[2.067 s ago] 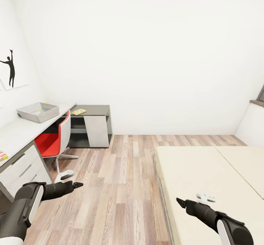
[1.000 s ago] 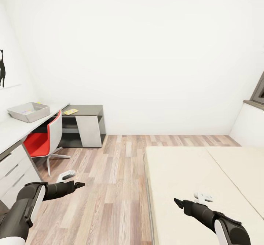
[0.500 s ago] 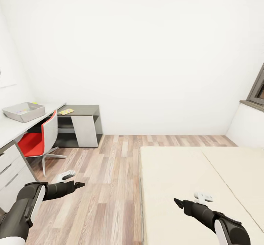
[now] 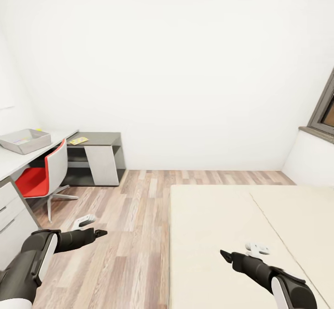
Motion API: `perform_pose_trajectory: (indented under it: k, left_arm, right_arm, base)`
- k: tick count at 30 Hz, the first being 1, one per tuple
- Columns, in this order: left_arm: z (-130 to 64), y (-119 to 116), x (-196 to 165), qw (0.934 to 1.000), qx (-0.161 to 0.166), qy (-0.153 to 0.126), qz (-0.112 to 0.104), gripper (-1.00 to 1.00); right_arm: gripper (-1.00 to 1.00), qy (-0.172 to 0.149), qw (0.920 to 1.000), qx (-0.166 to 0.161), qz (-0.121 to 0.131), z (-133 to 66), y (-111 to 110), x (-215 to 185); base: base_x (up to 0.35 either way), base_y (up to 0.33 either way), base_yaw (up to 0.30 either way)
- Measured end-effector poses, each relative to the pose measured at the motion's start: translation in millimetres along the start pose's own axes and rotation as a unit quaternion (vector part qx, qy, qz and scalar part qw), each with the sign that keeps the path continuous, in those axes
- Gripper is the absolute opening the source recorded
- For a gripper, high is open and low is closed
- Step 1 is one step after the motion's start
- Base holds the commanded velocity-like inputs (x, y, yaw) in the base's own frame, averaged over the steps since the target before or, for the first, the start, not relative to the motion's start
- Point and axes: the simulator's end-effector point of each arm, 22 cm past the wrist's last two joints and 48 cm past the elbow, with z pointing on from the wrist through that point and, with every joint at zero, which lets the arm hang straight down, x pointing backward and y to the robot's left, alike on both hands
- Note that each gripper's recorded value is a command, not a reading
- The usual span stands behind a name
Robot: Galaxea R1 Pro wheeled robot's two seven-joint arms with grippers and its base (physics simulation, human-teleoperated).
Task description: Put all the toys in the child's room - the three board games (two on the bed and one on the table), the two jigsaw puzzles on the table, and the tennis ball on the table - inside the toy box on the table in the child's room.
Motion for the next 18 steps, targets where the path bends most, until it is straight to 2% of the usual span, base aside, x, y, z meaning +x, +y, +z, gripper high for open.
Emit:
perform_pose_trajectory:
  k: [18]
  left_arm:
    - [0.0,0.0,0.2,1.0,0.0,0.0,0.0,1.0]
  right_arm:
    - [1.0,0.0,1.0,0.0,0.0,-0.2,-0.6,-0.2]
  base:
    - [0.0,-0.215,0.0]
